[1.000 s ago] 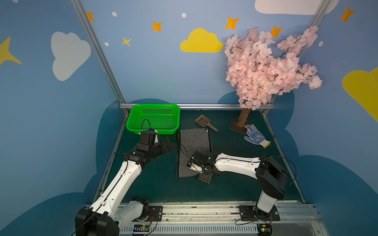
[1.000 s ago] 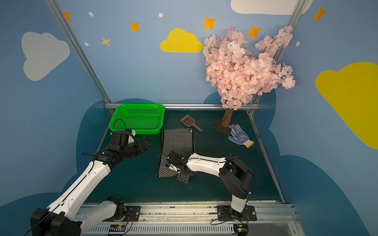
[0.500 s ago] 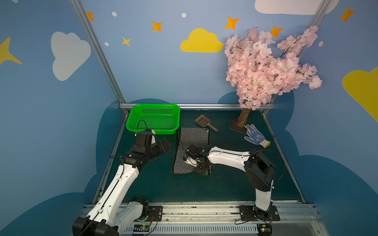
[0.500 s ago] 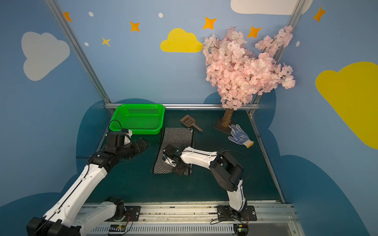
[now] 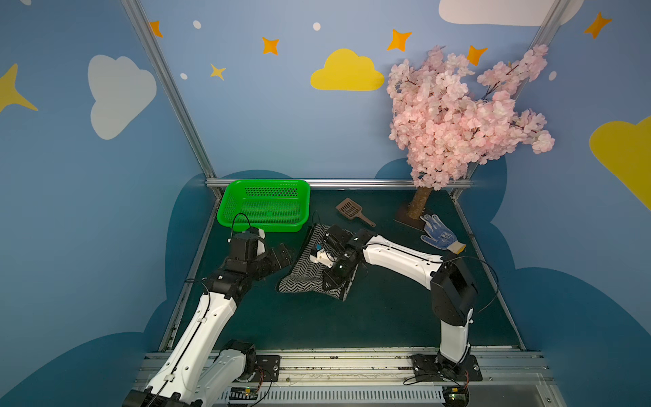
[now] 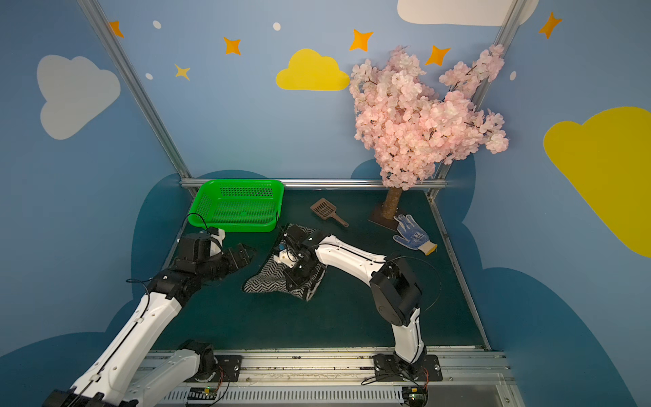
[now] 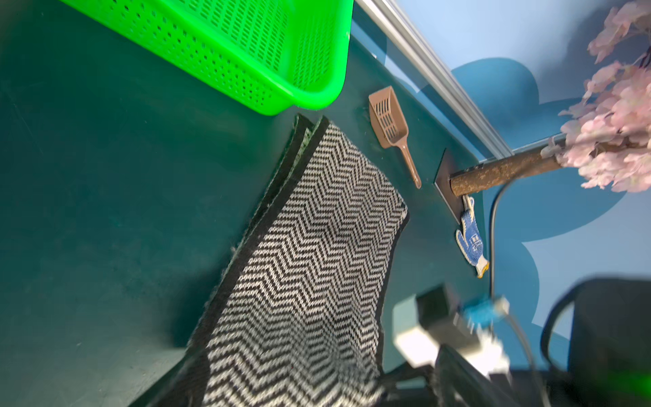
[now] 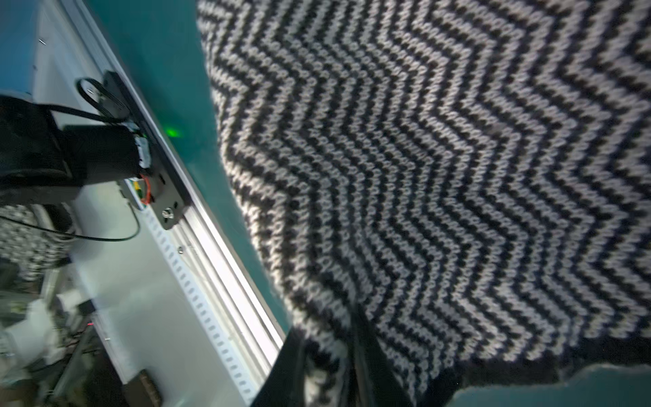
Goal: Roll up the scarf and place it into the basket
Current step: Roll the scarf at the center of the board.
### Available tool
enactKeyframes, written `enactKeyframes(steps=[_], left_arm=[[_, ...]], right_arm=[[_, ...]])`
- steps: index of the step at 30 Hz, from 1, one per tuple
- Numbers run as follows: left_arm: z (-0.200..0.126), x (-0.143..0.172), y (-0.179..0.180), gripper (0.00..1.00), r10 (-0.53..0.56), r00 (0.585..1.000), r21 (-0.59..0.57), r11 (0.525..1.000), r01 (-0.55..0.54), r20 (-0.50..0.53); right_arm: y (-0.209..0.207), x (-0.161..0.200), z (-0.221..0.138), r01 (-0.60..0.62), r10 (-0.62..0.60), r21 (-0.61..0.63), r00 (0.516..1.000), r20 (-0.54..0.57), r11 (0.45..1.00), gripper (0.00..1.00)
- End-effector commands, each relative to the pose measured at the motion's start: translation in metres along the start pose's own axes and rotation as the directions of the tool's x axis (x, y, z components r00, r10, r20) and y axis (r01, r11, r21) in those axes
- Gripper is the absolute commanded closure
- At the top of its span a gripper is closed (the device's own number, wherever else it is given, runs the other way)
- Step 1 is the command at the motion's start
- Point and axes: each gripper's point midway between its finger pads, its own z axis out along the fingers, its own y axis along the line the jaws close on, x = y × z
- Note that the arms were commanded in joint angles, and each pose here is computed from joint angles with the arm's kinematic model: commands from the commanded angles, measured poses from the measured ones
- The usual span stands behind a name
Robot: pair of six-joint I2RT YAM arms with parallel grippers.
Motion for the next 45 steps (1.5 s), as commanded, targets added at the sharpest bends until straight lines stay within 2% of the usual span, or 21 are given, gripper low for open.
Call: enactKeyframes(steps=[1, 9, 15, 19, 24, 31, 36, 45], left_arm=[[-0.003, 0.006, -0.008, 0.0, 0.019, 1.0, 0.068, 0.998, -0.019, 0.001], [0.008, 0.03, -0.003, 0.0, 0.028, 0.999, 0.123, 0.992, -0.022, -0.045], [0.005, 0.047, -0.006, 0.14, 0.053, 0.998, 0.187, 0.981, -0.047, -0.027], [0.005, 0.059, -0.003, 0.16, 0.043, 0.999, 0.222, 0.974, -0.038, -0.017], [0.016, 0.061, -0.005, 0.16, 0.032, 0.999, 0.254, 0.967, -0.026, -0.02], [0.032, 0.049, -0.036, 0.17, 0.065, 0.998, 0.328, 0.943, -0.059, -0.008], [0.05, 0.048, -0.046, 0.17, 0.076, 0.996, 0.345, 0.937, -0.057, -0.041], [0.094, 0.051, -0.024, 0.17, 0.033, 0.997, 0.263, 0.965, -0.015, -0.065]], right_arm=[[0.004, 0.001, -0.005, -0.131, 0.132, -0.179, 0.991, -0.01, 0.975, 0.8], [-0.026, -0.008, 0.005, -0.231, 0.244, -0.278, 0.97, 0.014, 0.932, 0.89], [-0.056, -0.019, 0.013, -0.328, 0.353, -0.339, 0.935, 0.016, 0.882, 0.92], [-0.076, -0.016, 0.017, -0.386, 0.411, -0.331, 0.912, 0.006, 0.861, 0.92], [-0.079, -0.012, 0.019, -0.386, 0.409, -0.324, 0.913, 0.004, 0.864, 0.92], [-0.074, -0.015, 0.021, -0.362, 0.384, -0.314, 0.923, 0.01, 0.878, 0.91], [-0.075, -0.018, 0.025, -0.362, 0.384, -0.308, 0.923, 0.012, 0.88, 0.91], [-0.076, -0.018, 0.026, -0.364, 0.384, -0.301, 0.923, 0.009, 0.881, 0.89]])
